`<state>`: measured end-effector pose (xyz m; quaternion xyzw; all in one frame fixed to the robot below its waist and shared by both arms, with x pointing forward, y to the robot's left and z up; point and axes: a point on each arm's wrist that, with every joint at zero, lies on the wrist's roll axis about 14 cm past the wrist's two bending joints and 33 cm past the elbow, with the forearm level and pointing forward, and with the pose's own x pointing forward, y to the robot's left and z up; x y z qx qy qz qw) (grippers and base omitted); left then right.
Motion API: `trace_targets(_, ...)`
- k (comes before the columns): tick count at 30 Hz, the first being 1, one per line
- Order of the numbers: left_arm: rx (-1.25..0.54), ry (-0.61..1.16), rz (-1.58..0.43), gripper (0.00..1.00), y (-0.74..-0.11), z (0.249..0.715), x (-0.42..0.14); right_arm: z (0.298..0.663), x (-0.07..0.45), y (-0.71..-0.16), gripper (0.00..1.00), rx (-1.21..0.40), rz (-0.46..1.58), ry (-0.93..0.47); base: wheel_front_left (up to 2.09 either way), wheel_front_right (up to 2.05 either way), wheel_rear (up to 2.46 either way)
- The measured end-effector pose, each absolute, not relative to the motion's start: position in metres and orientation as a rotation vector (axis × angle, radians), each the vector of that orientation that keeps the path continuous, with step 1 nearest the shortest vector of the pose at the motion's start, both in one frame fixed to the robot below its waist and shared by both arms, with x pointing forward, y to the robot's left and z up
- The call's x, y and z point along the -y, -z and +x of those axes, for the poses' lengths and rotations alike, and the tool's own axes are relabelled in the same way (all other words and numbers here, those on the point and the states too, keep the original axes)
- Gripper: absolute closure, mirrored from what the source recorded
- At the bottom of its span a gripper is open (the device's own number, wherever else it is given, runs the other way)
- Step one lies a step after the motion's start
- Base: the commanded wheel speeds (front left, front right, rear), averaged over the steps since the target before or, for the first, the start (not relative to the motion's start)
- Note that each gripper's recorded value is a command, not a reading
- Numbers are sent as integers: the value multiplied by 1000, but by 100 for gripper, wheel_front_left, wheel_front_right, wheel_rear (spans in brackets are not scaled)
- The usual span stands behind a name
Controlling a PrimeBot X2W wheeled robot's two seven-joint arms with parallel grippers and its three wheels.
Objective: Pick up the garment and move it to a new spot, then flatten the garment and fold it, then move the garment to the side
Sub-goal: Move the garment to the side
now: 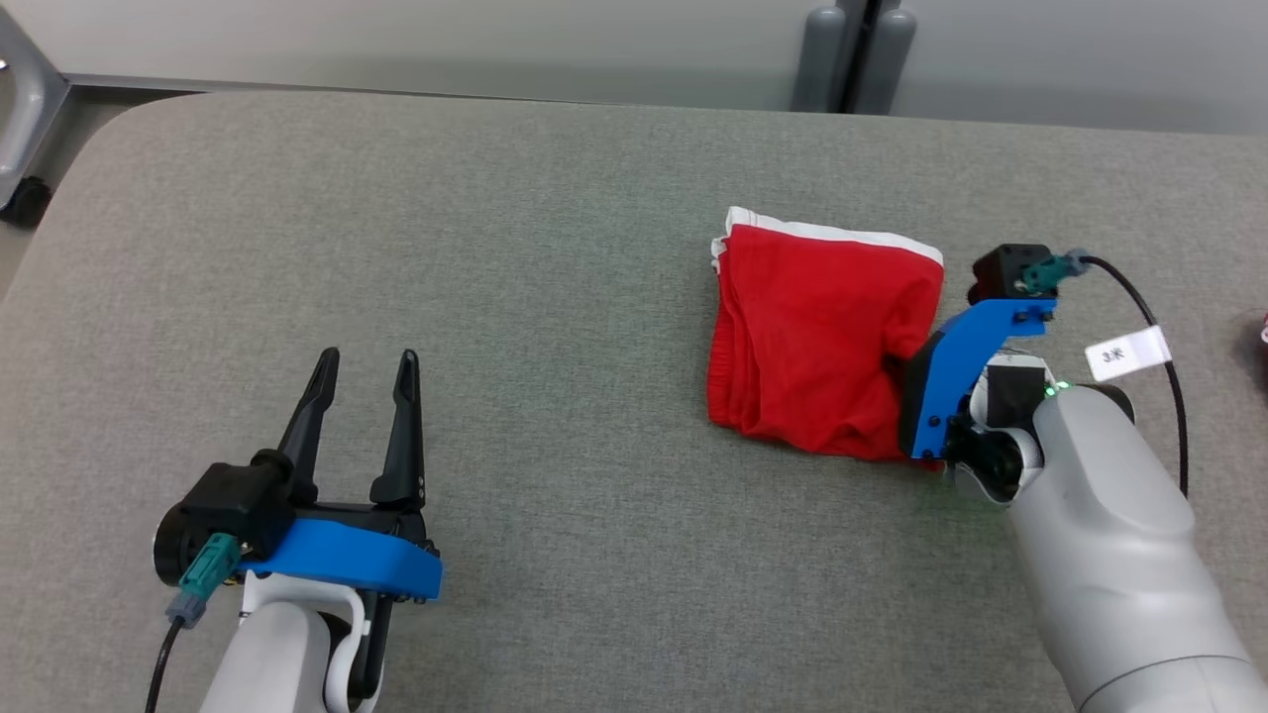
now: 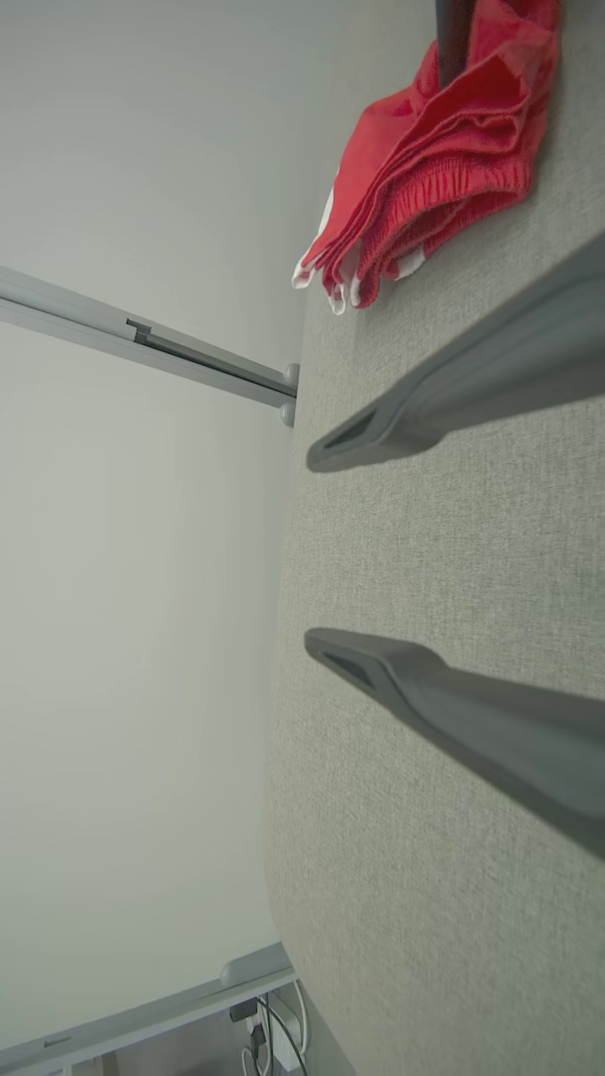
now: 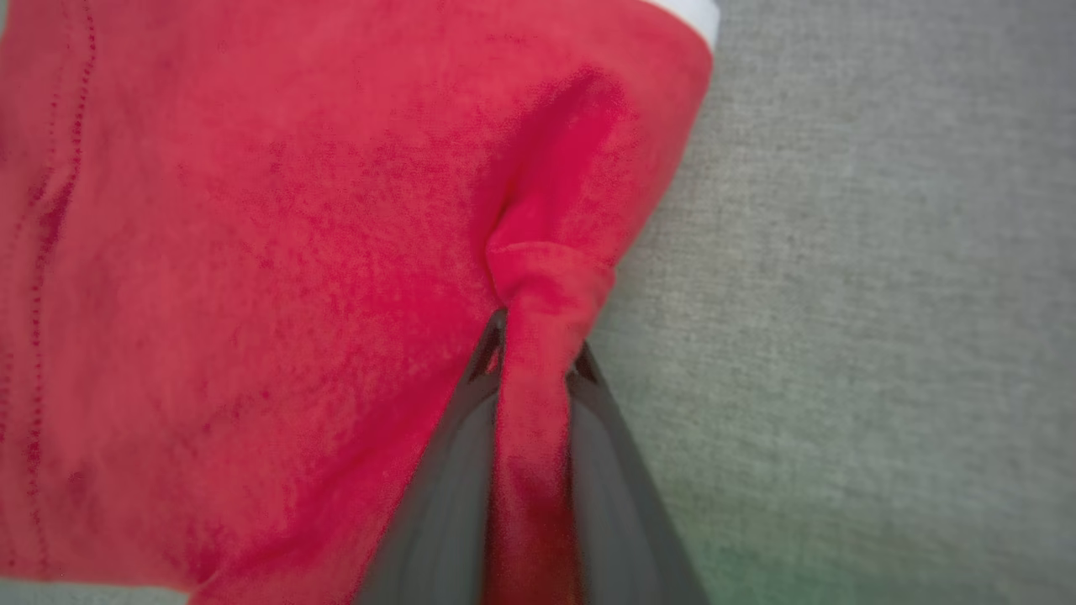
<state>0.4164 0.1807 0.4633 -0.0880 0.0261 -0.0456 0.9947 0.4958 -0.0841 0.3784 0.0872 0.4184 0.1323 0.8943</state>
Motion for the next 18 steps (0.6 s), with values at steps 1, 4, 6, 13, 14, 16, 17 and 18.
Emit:
trace_targets(1, -54, 91, -178, 0, -462, 417, -181, 497, 86, -380, 100, -860, 154, -276, 0, 0, 0)
trace_targets(4, -55, 107, -184, 0, -461, 420, -174, 501, 93, -391, 100, -836, 51, -286, 0, 0, 0)
trace_targets(6, -52, 130, -193, 0, -461, 423, -165, 506, 106, -402, 100, -823, -41, -286, 0, 0, 0)
trace_targets(13, -48, 216, -254, 0, -459, 441, -126, 502, 162, -444, 100, -810, -226, -280, 0, 0, 0)
trace_targets(14, -48, 235, -261, 0, -458, 444, -118, 500, 179, -451, 100, -808, -254, -261, 0, 0, 0)
trace_targets(16, -51, 277, -272, 0, -457, 450, -102, 492, 212, -462, 100, -806, -296, -219, 0, 0, 0)
trace_targets(17, -50, 299, -275, 0, -457, 453, -94, 487, 227, -467, 100, -807, -315, -198, 0, 0, 0)
trace_targets(18, -55, 320, -278, 0, -455, 455, -86, 482, 241, -472, 100, -810, -334, -179, 0, 0, 0)
